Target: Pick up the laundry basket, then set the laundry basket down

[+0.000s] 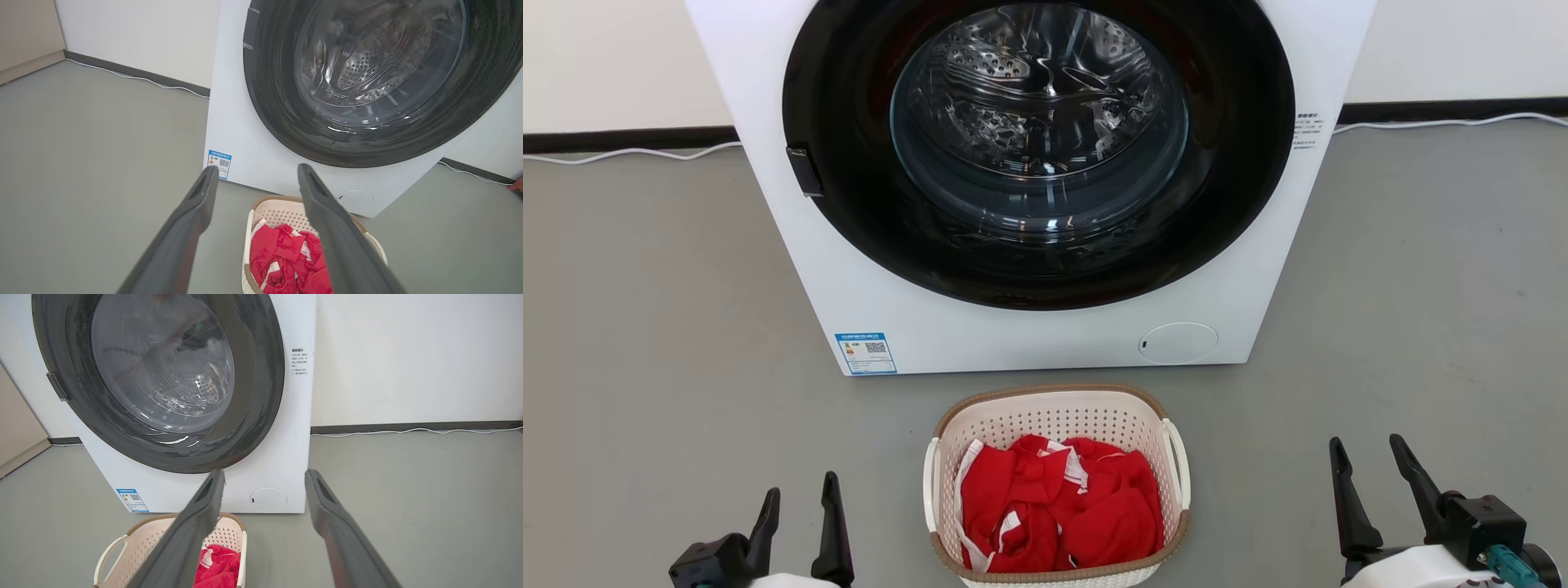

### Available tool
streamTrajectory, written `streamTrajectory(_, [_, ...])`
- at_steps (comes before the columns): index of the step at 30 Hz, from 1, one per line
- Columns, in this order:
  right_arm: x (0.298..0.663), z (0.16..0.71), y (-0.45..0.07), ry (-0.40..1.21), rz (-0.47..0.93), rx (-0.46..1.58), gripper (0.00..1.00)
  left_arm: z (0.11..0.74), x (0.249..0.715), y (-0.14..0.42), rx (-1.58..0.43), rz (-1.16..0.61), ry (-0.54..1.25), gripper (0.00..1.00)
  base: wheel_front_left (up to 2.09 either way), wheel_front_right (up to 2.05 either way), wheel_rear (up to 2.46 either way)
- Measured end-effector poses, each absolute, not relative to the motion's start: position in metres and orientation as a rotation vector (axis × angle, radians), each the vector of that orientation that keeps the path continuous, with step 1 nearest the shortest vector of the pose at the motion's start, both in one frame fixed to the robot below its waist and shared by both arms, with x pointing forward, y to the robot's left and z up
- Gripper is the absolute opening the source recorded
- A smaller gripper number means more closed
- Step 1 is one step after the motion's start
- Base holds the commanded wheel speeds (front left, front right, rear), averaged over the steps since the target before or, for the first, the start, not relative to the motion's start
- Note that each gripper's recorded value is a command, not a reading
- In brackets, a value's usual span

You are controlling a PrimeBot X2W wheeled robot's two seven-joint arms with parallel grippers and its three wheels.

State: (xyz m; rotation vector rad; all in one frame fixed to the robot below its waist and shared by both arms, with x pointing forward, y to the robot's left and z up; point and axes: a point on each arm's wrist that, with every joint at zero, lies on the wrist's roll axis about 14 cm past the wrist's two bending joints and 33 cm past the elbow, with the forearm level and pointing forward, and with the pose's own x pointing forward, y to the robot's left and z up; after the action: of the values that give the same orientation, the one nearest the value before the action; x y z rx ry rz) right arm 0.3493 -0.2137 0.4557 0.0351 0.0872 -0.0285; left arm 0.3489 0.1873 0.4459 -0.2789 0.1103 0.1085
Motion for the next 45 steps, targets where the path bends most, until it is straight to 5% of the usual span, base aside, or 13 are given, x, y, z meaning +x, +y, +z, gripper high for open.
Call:
streamTrajectory(16, [0.348, 0.455, -0.213, 0.088, -0.028, 0.038, 1.00, 0.446, 0.348, 0.191, -0.277, 0.121, 0.109, 1.00, 0.00, 0.00, 0.00])
streamTrajectory(17, [0.347, 0.452, -0.212, 0.097, -0.029, 0.041, 0.00, 0.442, 0.346, 0.191, -0.280, 0.123, 0.120, 0.00, 0.00, 0.00, 0.00])
streamTrajectory(45, [0.337, 0.430, -0.215, 0.177, -0.109, 0.323, 0.00, 0.414, 0.332, 0.192, -0.515, 0.183, 0.238, 0.00, 0.00, 0.00, 0.00])
